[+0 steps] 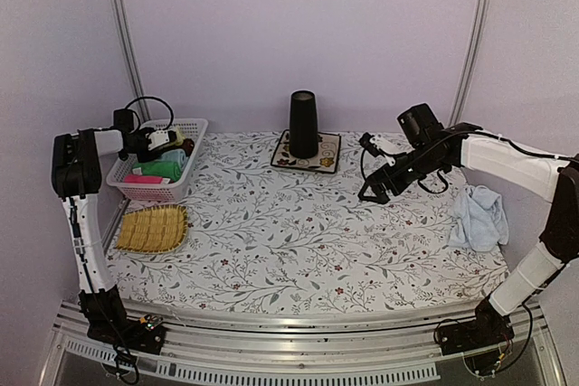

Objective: Roll the towels
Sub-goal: Place the towel in the bin.

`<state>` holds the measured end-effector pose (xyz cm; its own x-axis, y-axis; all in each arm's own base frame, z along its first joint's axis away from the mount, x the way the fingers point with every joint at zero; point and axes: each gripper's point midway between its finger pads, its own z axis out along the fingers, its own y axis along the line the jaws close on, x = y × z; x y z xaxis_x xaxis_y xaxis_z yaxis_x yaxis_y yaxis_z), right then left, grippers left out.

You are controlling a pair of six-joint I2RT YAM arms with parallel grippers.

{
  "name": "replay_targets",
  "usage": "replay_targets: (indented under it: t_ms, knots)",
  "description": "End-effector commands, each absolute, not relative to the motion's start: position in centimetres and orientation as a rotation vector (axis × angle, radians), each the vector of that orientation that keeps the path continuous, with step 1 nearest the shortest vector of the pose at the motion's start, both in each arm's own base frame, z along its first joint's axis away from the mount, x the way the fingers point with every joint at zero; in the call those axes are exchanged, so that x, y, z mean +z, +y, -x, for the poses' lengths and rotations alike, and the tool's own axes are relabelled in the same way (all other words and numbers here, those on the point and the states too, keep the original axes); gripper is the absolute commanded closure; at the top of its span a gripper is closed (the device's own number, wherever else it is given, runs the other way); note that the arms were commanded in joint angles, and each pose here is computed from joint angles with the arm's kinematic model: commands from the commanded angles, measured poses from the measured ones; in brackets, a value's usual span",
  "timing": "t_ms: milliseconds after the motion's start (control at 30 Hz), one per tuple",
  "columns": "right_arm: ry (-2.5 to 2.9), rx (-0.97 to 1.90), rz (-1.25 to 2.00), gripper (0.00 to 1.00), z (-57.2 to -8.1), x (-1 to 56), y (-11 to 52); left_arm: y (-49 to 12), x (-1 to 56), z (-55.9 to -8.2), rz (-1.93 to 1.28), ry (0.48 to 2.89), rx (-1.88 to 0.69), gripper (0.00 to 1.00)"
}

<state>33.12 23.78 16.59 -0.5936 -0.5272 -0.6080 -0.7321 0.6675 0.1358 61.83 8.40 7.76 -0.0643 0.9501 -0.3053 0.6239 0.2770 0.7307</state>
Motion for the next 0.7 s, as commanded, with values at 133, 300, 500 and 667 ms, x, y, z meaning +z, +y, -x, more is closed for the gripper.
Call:
replay_targets:
  t_ms: [133, 300, 500, 667]
  knots:
    - [2.34, 0.528, 0.994, 0.01, -33.3, 17.3, 24.8, 9.8, 9.8, -62.5, -1.38, 1.804, 0.622, 0.22]
    - [2.341, 0.534, 1.001, 0.01, -33.3, 17.3, 25.2, 9.2, 11.9, -62.8, -1.345, 1.765, 0.598, 0.2]
    - [2.338, 0.544, 1.01, 0.01, -33.3, 17.2, 25.5, 8.1, 12.7, -61.9, -1.39, 1.755, 0.57, 0.2]
    - [2.337, 0.553, 1.014, 0.01, -33.2, 17.1, 25.8, 8.1, 13.8, -61.4, -1.38, 1.761, 0.578, 0.2]
